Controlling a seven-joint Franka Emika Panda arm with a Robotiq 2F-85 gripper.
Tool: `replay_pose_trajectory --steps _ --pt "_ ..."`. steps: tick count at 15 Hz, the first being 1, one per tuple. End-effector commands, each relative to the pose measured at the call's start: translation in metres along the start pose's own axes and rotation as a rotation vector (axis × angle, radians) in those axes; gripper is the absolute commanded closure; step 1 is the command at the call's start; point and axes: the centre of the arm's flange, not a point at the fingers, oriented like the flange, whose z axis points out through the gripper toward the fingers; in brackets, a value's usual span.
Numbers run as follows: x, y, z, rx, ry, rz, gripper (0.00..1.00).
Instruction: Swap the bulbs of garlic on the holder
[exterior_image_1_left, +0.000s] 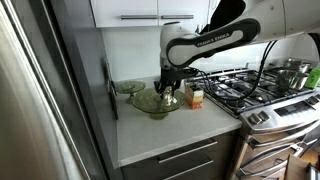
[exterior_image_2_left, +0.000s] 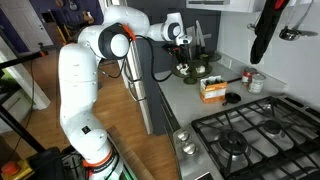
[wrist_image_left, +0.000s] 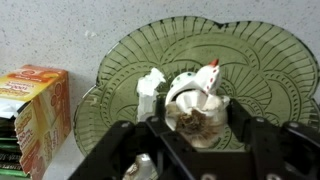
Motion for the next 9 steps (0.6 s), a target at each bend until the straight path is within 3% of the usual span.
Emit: replay_pose_trajectory --steps 1,9 --pt "0.004 0.001 0.001 -0.001 -0.032 -0.005 0.66" --pt "0.007 0.003 -0.013 -0.01 -0.013 -0.004 0.66"
